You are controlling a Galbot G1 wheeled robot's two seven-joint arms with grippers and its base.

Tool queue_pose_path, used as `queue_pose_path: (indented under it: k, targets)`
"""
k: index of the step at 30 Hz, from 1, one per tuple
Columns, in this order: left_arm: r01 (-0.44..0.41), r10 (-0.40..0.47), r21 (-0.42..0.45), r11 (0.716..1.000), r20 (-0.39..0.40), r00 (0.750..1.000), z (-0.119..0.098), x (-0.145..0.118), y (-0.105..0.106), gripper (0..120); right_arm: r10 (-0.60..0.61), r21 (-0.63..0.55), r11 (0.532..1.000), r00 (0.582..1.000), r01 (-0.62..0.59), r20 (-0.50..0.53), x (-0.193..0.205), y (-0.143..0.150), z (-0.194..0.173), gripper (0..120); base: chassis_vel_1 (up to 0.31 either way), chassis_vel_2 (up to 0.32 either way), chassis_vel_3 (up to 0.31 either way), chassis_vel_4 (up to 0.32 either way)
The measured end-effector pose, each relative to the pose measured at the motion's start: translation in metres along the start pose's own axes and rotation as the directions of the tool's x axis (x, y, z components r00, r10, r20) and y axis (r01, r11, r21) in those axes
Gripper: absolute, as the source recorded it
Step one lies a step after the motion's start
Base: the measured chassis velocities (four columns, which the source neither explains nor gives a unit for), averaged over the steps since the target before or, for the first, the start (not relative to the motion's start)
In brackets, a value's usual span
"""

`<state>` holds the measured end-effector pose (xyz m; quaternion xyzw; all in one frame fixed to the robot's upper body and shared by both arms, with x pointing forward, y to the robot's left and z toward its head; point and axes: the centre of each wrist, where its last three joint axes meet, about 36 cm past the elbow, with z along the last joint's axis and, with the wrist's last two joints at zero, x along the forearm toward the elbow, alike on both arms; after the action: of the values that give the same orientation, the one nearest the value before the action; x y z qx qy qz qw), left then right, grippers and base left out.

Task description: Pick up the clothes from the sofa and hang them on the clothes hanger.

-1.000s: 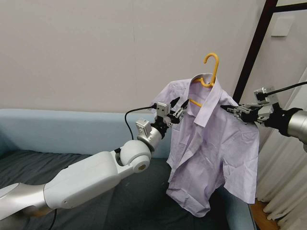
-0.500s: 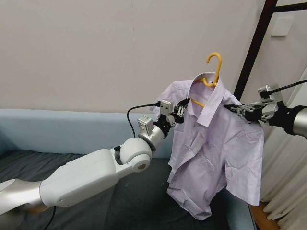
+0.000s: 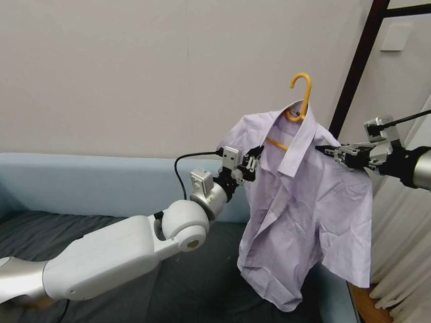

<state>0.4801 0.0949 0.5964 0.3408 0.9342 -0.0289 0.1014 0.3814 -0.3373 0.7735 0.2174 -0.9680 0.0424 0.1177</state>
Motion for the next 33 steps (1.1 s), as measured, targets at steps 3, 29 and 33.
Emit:
queue_pose_path:
  k: [3,29,33]
  targets:
    - [0.008,-0.009,-0.037,0.999,-0.019,1.000,0.001,0.009,0.004,27,0.016,0.000,1.000,1.000,-0.016,0.001,-0.002,0.000,0.001,7,0.000,0.000,0.000,0.000]
    - [0.331,-0.329,0.058,0.942,-0.054,0.943,0.089,0.238,-0.008,100,0.074,-0.064,0.996,0.994,-0.069,0.086,-0.047,-0.015,0.038,7,0.000,0.000,0.000,0.000]
    - [0.396,-0.392,0.086,0.914,-0.062,0.918,0.107,0.252,-0.021,100,0.073,-0.105,0.993,0.986,-0.058,0.151,-0.066,-0.030,0.044,7,0.000,0.000,0.000,0.000]
